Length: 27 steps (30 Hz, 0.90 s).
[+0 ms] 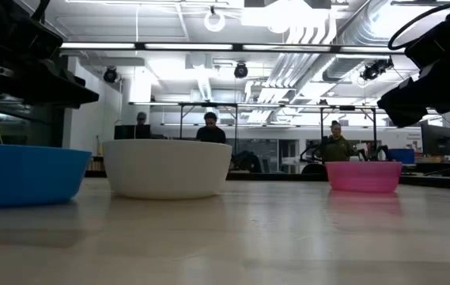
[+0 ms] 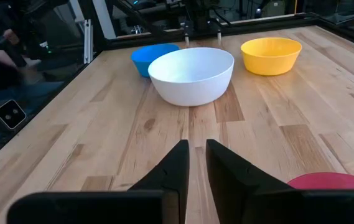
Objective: Nest bowls inside each other
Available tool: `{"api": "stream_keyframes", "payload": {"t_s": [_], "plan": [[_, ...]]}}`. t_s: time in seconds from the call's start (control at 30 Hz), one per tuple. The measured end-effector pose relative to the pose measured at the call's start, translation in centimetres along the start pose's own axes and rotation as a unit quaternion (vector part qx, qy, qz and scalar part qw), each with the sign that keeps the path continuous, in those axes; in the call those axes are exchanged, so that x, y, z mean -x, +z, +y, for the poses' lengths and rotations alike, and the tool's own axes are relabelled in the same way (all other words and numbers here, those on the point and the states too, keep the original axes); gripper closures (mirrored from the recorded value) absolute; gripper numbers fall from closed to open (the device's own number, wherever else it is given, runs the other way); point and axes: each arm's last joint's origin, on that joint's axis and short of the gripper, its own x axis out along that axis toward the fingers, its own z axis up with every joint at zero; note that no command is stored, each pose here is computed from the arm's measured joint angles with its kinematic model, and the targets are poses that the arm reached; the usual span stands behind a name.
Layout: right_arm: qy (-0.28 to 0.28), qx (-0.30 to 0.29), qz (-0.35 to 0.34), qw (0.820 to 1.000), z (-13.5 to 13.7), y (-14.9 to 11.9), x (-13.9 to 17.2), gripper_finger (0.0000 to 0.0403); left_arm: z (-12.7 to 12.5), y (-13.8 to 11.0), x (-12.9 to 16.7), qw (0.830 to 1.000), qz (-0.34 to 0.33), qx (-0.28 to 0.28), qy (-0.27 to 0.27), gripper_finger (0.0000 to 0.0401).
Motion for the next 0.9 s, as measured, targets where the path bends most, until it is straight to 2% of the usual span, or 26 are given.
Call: {"api": "stream_keyframes", "payload": {"t_s": [0.9], "plan": [[0.000,0.000,0.000,1.000,0.00,0.00,0.00,0.0354,0.05,0.01,0.00,1.000,0.000,0.000,0.009,0.0356]]}}
